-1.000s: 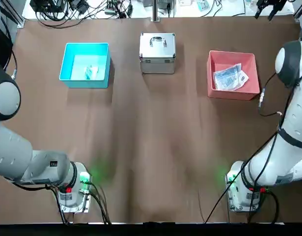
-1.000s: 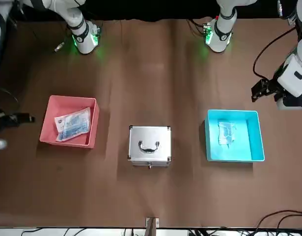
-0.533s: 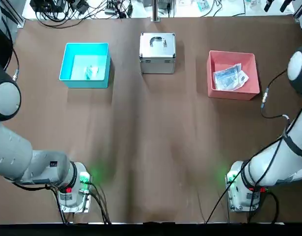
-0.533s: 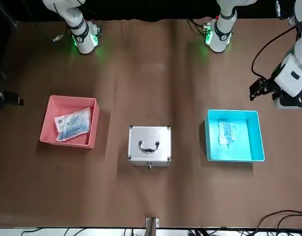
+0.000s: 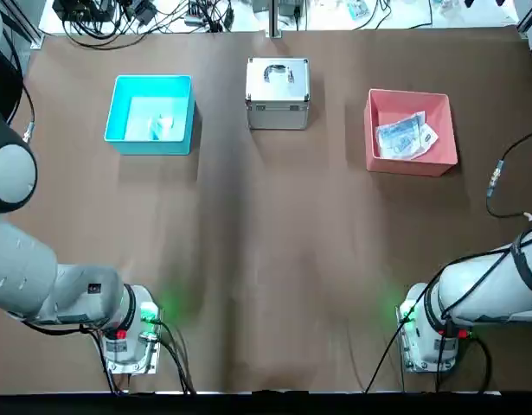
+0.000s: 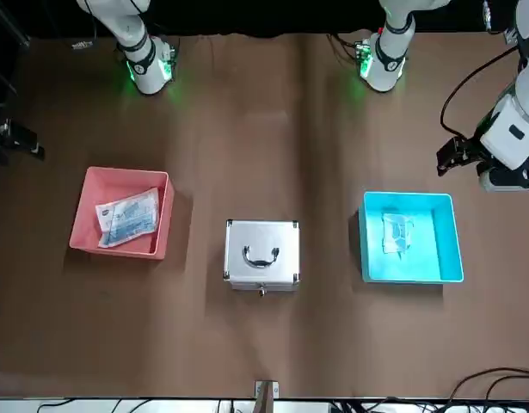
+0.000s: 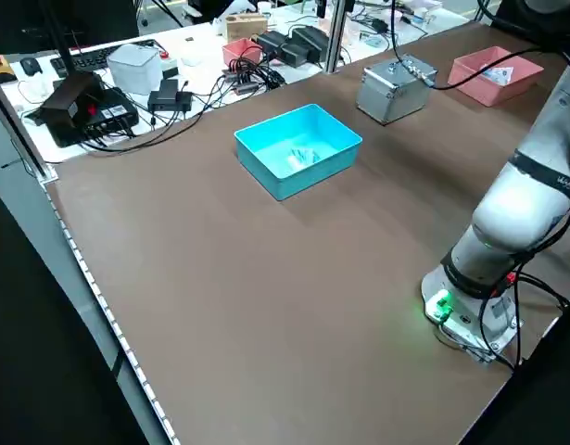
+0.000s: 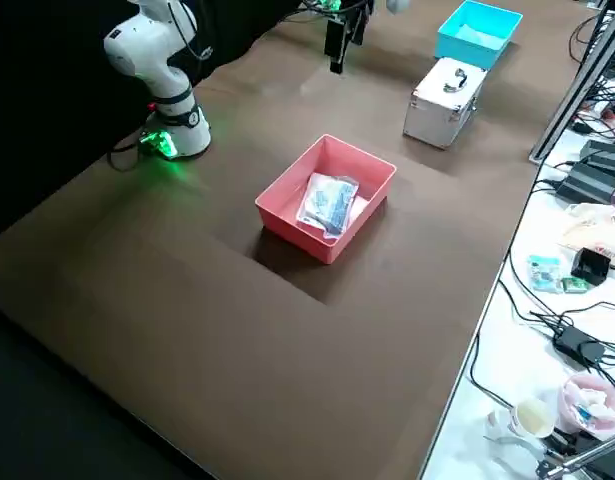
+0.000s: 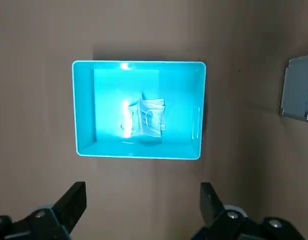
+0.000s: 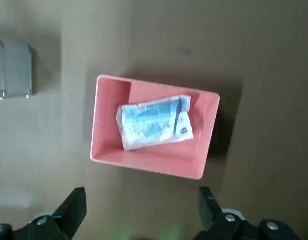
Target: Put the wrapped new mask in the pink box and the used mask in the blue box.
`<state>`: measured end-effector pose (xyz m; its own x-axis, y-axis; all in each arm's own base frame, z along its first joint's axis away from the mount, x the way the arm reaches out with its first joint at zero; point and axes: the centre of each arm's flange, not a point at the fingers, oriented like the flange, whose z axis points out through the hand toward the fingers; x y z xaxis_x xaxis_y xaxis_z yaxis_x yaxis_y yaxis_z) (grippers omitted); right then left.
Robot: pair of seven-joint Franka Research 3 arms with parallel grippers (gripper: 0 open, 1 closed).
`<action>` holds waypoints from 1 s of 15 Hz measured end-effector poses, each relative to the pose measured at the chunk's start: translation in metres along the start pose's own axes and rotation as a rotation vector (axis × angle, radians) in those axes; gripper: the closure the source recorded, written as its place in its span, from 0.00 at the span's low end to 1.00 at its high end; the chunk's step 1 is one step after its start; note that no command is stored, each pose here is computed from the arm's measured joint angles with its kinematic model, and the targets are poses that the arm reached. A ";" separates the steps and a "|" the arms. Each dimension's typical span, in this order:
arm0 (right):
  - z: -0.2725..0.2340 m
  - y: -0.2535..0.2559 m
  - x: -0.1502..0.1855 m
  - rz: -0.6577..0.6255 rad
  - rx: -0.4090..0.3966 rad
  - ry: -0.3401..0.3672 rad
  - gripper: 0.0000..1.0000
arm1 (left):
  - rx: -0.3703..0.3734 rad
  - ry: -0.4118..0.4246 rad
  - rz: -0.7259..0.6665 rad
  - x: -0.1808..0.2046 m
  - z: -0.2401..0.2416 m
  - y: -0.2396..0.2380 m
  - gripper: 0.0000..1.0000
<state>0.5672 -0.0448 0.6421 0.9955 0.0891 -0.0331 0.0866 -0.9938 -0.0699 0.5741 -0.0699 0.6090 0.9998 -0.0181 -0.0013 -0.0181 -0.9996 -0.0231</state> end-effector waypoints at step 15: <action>-0.006 -0.007 -0.025 0.004 -0.080 -0.016 0.01 | 0.000 0.000 -0.006 0.000 0.000 0.000 0.00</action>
<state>0.5425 -0.0405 0.6495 0.9951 0.0851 -0.0496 0.0857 -0.9963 0.0106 0.5744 -0.0698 0.6087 0.9999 -0.0122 -0.0016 -0.0122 -0.9997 -0.0231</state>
